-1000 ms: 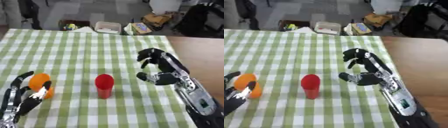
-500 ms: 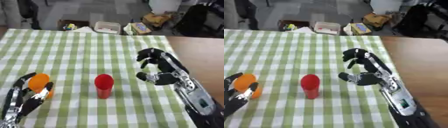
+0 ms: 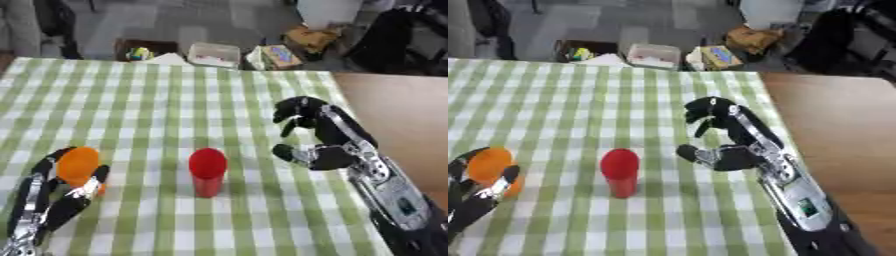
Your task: Pour the contents of one cup into another cup.
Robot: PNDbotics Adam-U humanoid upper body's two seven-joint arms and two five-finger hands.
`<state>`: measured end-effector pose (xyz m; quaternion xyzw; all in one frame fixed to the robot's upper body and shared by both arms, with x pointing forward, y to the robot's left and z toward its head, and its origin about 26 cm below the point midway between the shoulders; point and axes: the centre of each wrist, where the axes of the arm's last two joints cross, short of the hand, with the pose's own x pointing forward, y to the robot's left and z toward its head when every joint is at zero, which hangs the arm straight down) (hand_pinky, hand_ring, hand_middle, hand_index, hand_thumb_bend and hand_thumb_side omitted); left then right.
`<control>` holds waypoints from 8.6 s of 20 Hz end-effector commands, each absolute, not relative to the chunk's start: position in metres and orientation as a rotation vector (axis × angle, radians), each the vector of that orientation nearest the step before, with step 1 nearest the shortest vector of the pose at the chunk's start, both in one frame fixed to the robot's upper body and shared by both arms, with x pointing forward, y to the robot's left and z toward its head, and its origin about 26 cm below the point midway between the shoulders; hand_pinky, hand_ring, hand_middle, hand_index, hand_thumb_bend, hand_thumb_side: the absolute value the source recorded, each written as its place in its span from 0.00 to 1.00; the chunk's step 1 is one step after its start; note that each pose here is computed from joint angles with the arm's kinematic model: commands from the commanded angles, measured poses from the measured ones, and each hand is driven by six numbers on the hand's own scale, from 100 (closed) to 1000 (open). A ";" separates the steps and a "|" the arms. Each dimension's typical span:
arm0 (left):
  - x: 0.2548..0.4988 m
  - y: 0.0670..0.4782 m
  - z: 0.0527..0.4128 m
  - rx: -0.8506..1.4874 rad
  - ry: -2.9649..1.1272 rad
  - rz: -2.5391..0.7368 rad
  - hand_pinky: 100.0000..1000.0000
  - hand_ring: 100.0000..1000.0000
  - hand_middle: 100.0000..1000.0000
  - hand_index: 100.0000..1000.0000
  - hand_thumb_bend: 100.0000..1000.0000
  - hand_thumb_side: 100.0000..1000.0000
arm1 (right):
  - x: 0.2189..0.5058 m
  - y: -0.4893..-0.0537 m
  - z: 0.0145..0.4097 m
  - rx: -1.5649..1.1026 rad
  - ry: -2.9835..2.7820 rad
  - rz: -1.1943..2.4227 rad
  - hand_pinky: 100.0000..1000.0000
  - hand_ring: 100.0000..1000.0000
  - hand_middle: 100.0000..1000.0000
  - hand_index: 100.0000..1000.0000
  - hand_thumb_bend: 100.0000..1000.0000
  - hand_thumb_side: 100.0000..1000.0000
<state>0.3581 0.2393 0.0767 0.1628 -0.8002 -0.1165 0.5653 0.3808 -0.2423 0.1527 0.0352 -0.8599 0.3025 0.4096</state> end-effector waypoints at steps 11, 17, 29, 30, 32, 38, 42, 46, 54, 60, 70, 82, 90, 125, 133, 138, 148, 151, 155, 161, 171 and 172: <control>0.364 0.238 0.081 0.371 -1.888 -0.314 0.46 1.00 0.65 0.72 0.40 0.27 | 0.381 -0.243 0.161 0.088 -2.192 0.768 0.46 0.65 0.59 0.73 0.56 0.23; 0.364 0.236 0.081 0.361 -1.883 -0.339 0.42 1.00 0.58 0.68 0.29 0.21 | 0.381 -0.243 0.162 0.089 -2.192 0.769 0.46 0.64 0.59 0.73 0.56 0.23; 0.359 0.230 0.099 0.372 -1.952 -0.349 0.38 0.94 0.48 0.64 0.07 0.09 | 0.382 -0.243 0.162 0.085 -2.192 0.771 0.46 0.64 0.58 0.73 0.56 0.23; 0.358 0.229 0.103 0.373 -1.963 -0.349 0.38 0.93 0.47 0.64 0.06 0.08 | 0.382 -0.244 0.162 0.085 -2.191 0.772 0.46 0.64 0.58 0.73 0.56 0.23; 0.355 0.226 0.109 0.380 -1.984 -0.348 0.37 0.91 0.45 0.63 0.01 0.06 | 0.382 -0.244 0.162 0.083 -2.191 0.772 0.46 0.64 0.58 0.73 0.56 0.23; 0.346 0.219 0.129 0.390 -2.058 -0.335 0.25 0.76 0.41 0.63 0.00 0.02 | 0.382 -0.244 0.163 0.082 -2.192 0.772 0.45 0.64 0.58 0.73 0.56 0.23; 0.340 0.215 0.140 0.388 -2.094 -0.326 0.14 0.66 0.40 0.62 0.00 0.00 | 0.382 -0.244 0.163 0.081 -2.192 0.770 0.45 0.64 0.58 0.73 0.56 0.23; 0.334 0.212 0.147 0.377 -2.117 -0.323 0.00 0.62 0.35 0.59 0.00 0.02 | 0.382 -0.244 0.162 0.080 -2.190 0.771 0.44 0.63 0.58 0.73 0.56 0.23; 0.321 0.206 0.163 0.323 -2.166 -0.322 0.00 0.60 0.32 0.56 0.00 0.02 | 0.389 -0.242 0.150 0.093 -2.131 0.833 0.42 0.63 0.57 0.74 0.62 0.17; 0.315 0.201 0.169 0.283 -2.166 -0.335 0.00 0.61 0.32 0.57 0.00 0.03 | 0.400 -0.239 0.137 0.097 -2.065 0.948 0.42 0.65 0.59 0.76 0.67 0.18; 0.310 0.193 0.180 0.231 -2.179 -0.374 0.00 0.62 0.33 0.57 0.00 0.02 | 0.421 -0.227 0.122 0.088 -1.993 1.075 0.45 0.69 0.63 0.77 0.69 0.20; 0.307 0.190 0.184 0.209 -2.184 -0.382 0.00 0.62 0.33 0.57 0.00 0.02 | 0.433 -0.212 0.129 0.086 -2.004 1.144 0.47 0.69 0.63 0.77 0.69 0.20; 0.306 0.187 0.187 0.194 -2.187 -0.387 0.00 0.62 0.33 0.57 0.00 0.02 | 0.438 -0.202 0.124 0.099 -1.984 1.183 0.52 0.70 0.64 0.77 0.69 0.22; 0.301 0.181 0.192 0.164 -2.192 -0.401 0.00 0.63 0.33 0.57 0.00 0.01 | 0.436 -0.173 0.115 0.133 -2.022 1.248 0.54 0.70 0.61 0.77 0.73 0.20; 0.301 0.180 0.193 0.158 -2.193 -0.403 0.00 0.63 0.34 0.57 0.00 0.00 | 0.434 -0.163 0.117 0.133 -2.065 1.258 0.54 0.65 0.58 0.76 0.72 0.19; 0.300 0.180 0.193 0.155 -2.193 -0.404 0.00 0.63 0.34 0.57 0.00 0.01 | 0.432 -0.160 0.118 0.139 -2.077 1.257 0.58 0.57 0.54 0.73 0.71 0.18; 0.300 0.178 0.194 0.149 -2.193 -0.405 0.00 0.64 0.33 0.57 0.00 0.00 | 0.430 -0.158 0.113 0.128 -2.086 1.219 0.58 0.52 0.51 0.69 0.68 0.13; 0.300 0.178 0.194 0.149 -2.193 -0.405 0.00 0.64 0.33 0.57 0.00 0.00 | 0.430 -0.158 0.111 0.127 -2.085 1.199 0.57 0.51 0.50 0.68 0.67 0.12; 0.299 0.178 0.194 0.148 -2.193 -0.403 0.00 0.64 0.33 0.57 0.00 0.00 | 0.430 -0.159 0.108 0.132 -2.078 1.167 0.56 0.50 0.50 0.68 0.66 0.10; 0.299 0.178 0.194 0.148 -2.192 -0.403 0.00 0.64 0.34 0.57 0.00 0.00 | 0.429 -0.161 0.103 0.142 -2.066 1.100 0.53 0.51 0.50 0.69 0.67 0.10; 0.297 0.176 0.197 0.135 -2.200 -0.407 0.00 0.64 0.34 0.57 0.00 0.00 | 0.427 -0.159 0.089 0.142 -2.058 0.978 0.52 0.48 0.45 0.63 0.63 0.00; 0.296 0.176 0.198 0.135 -2.200 -0.407 0.00 0.64 0.34 0.57 0.00 0.00 | 0.427 -0.160 0.088 0.135 -2.058 0.971 0.50 0.46 0.42 0.61 0.61 0.00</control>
